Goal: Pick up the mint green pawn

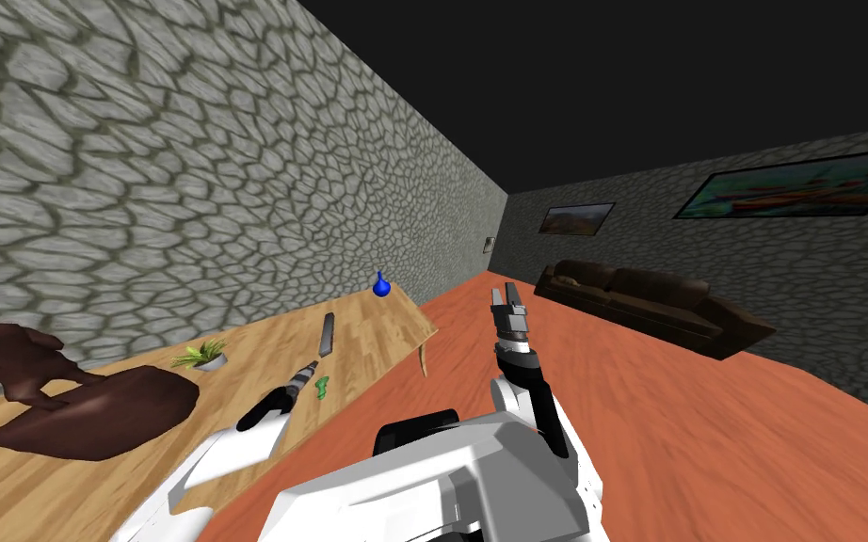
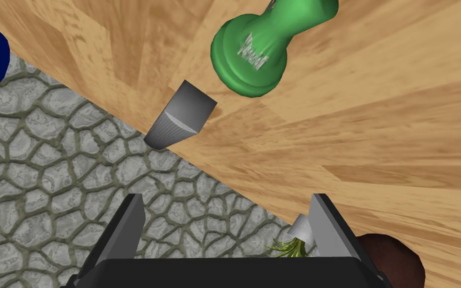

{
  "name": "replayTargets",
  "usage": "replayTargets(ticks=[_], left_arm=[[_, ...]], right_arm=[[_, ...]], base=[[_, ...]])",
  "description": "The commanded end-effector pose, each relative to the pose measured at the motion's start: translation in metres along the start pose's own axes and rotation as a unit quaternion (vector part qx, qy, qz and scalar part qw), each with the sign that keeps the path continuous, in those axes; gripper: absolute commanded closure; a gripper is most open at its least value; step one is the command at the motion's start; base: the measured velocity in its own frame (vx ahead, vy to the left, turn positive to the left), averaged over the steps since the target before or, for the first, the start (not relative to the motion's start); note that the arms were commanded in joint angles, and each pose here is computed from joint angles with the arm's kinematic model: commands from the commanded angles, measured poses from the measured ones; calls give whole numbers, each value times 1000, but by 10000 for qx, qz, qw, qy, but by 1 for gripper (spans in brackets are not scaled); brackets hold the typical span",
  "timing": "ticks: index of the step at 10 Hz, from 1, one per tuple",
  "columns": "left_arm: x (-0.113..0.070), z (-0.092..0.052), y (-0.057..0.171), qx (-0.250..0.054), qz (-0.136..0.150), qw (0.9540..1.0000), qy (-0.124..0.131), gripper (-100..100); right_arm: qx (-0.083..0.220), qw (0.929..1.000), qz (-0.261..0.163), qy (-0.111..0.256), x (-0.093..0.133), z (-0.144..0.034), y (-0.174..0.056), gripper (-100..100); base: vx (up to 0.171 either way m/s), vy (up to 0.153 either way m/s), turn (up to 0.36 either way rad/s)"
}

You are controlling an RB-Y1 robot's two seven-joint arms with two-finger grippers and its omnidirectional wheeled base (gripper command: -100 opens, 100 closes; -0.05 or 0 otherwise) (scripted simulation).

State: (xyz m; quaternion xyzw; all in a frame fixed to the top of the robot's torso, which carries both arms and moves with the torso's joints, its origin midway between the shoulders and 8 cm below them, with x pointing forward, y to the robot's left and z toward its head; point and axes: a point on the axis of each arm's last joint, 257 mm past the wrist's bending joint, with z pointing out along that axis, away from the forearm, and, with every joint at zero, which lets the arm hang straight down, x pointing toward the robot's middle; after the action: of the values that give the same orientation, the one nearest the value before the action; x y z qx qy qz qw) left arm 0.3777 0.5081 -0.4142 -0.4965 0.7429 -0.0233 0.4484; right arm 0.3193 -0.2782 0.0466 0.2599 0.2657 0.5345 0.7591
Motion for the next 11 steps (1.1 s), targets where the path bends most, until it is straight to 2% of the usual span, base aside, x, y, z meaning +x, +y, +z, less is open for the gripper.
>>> replayTargets(ticks=[1, 6, 7, 8, 9, 10, 11], left_arm=[[3, 5, 6, -142, 18, 9999, 54, -100], [35, 9, 56, -896, 51, 9951, 426, -100], [49, 7, 69, -1058, 21, 9928, 561, -100], [43, 9, 63, -960, 37, 9942, 485, -100], [44, 9, 65, -982, 34, 9939, 501, 0], [47, 12, 69, -981, 32, 9939, 500, -100], [50, 13, 71, -981, 30, 9939, 502, -100]], right_arm=[[0, 10000, 0, 0, 0, 0, 0, 0], [0, 10000, 0, 0, 0, 0, 0, 0], [0, 10000, 0, 0, 0, 0, 0, 0], [0, 10000, 0, 0, 0, 0, 0, 0], [0, 10000, 0, 0, 0, 0, 0, 0], [0, 10000, -1, 0, 0, 0, 0, 0], [0, 10000, -1, 0, 0, 0, 0, 0]], base=[[25, -23, -45], [29, -31, -89], [32, -59, -51], [14, -30, -1], [3, -5, 2], [24, 11, -3], [36, 25, -5]])
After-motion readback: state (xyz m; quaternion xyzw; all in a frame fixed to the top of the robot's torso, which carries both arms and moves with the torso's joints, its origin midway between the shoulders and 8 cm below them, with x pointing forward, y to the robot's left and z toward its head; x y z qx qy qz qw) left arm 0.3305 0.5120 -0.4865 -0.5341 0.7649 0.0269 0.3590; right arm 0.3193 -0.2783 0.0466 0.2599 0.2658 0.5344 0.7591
